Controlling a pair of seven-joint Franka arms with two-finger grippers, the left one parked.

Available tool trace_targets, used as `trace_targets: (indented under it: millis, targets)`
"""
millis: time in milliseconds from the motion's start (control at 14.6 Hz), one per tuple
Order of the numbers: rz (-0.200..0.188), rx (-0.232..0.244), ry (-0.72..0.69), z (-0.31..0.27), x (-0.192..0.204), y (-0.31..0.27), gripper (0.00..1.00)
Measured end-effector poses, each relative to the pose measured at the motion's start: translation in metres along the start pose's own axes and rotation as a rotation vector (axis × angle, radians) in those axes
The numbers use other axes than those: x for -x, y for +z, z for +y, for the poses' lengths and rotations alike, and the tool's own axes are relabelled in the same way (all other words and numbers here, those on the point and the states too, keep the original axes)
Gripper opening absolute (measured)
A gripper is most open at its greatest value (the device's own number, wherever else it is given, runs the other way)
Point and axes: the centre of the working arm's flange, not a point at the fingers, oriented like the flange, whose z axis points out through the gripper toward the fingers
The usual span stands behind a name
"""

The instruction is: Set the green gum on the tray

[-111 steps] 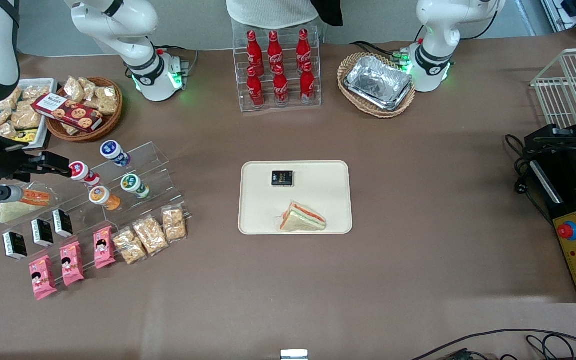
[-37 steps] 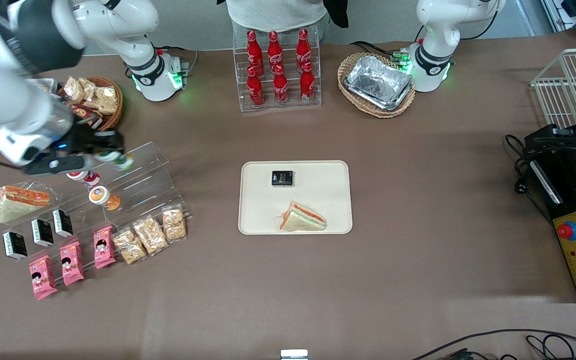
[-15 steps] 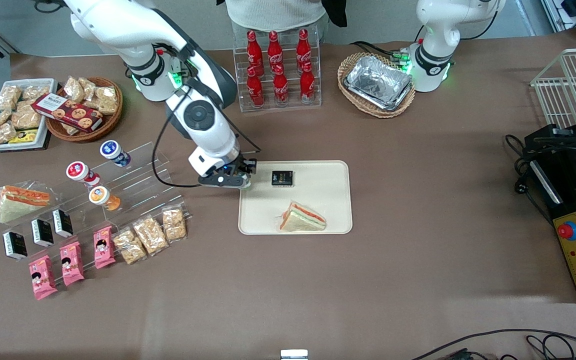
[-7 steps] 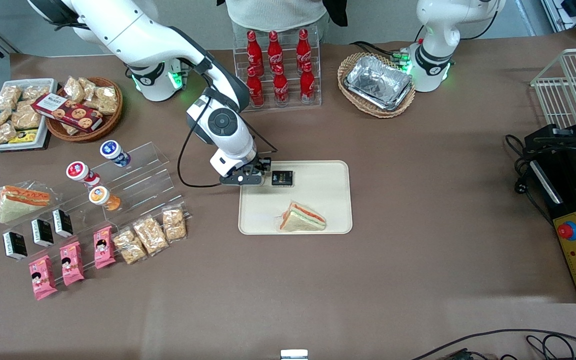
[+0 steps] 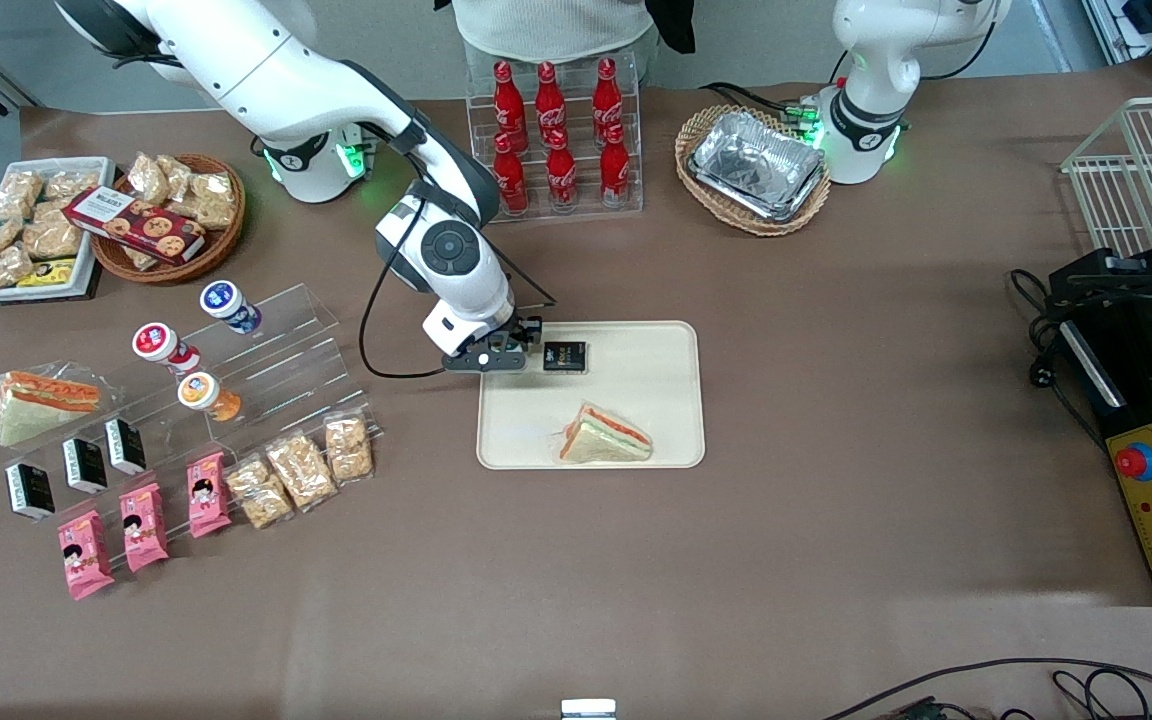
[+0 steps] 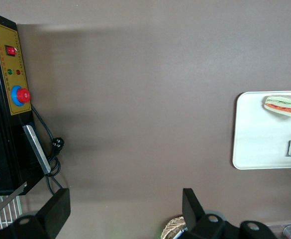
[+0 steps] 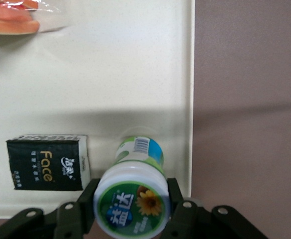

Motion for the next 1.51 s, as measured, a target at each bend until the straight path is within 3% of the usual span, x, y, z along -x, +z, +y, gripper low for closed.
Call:
trace_targets:
  millis: [137, 344, 412, 618, 824, 1031, 1237, 1511]
  targets:
    - [0.0, 0.001, 0.0, 0.0, 0.0, 0.001, 0.66]
    - [-0.004, 0.003, 0.002, 0.001, -0.001, 0.003, 0.94]
    - [-0.005, 0.004, 0.002, 0.002, -0.001, 0.004, 0.99]
    - [0.011, 0.003, 0.008, 0.004, -0.008, -0.006, 0.99]
    - [0.013, 0.084, 0.014, 0.015, -0.022, -0.06, 0.99]
    - [-0.058, 0.084, 0.012, 0.033, -0.037, -0.165, 0.99]
    - [-0.075, 0.089, -0.025, 0.111, -0.077, -0.255, 0.99]
    - [-0.062, 0.071, -0.056, 0.256, -0.132, -0.299, 0.99]
